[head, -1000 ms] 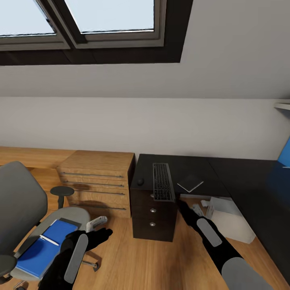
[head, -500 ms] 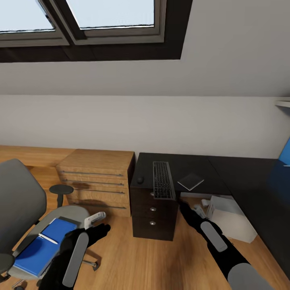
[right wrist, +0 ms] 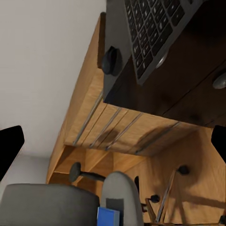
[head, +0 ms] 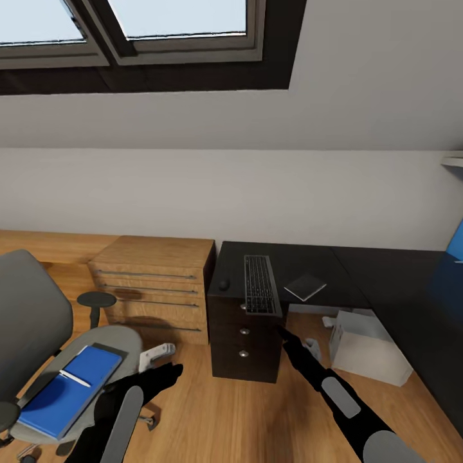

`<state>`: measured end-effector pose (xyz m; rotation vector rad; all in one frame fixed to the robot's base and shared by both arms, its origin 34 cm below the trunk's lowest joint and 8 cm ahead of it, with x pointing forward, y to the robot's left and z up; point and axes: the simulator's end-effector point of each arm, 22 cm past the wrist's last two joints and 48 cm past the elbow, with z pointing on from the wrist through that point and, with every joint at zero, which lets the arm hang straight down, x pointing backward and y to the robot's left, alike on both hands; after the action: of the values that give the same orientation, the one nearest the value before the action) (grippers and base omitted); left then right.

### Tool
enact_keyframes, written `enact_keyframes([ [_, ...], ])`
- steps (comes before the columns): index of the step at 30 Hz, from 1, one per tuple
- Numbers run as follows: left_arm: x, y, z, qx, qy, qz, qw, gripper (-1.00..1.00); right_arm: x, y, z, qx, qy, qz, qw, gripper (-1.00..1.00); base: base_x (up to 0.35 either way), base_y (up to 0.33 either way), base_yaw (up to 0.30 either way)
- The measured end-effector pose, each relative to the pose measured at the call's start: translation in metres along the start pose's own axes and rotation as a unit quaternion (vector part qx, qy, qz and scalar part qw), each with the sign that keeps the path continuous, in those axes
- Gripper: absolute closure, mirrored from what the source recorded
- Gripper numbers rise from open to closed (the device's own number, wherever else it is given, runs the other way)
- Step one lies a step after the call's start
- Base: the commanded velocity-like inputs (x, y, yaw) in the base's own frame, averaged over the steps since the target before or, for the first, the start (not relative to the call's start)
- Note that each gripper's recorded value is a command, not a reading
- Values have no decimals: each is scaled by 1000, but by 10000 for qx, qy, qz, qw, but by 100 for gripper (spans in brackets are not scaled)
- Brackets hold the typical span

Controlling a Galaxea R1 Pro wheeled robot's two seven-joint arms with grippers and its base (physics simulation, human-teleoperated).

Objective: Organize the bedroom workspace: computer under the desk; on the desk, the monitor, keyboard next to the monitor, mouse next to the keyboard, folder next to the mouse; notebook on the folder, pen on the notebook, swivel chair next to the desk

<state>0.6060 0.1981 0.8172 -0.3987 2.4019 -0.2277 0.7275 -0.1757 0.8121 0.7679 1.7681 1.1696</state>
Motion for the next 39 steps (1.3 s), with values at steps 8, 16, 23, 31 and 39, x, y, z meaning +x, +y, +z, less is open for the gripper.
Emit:
enact_keyframes([
  [8,11,-3,0,86,-64,64,9999,-100,18,2,15,-16,-297,11,9996,-100,0,0,0],
  [16,21,-2,7,108,-64,92,9999,-100,-6,-32,15,408,-1121,1510,9813,-100,0,0,0],
  [23,30,-5,15,162,-55,157,9997,-100,-10,-42,16,400,-1329,1515,9787,-100,0,0,0],
  [31,45,-4,23,194,-31,197,9996,-100,-28,-3,20,-480,-1549,1333,9777,-100,0,0,0],
  [39,64,-10,31,284,34,318,9991,-100,-28,-9,20,-622,-1592,1299,9767,-100,0,0,0],
])
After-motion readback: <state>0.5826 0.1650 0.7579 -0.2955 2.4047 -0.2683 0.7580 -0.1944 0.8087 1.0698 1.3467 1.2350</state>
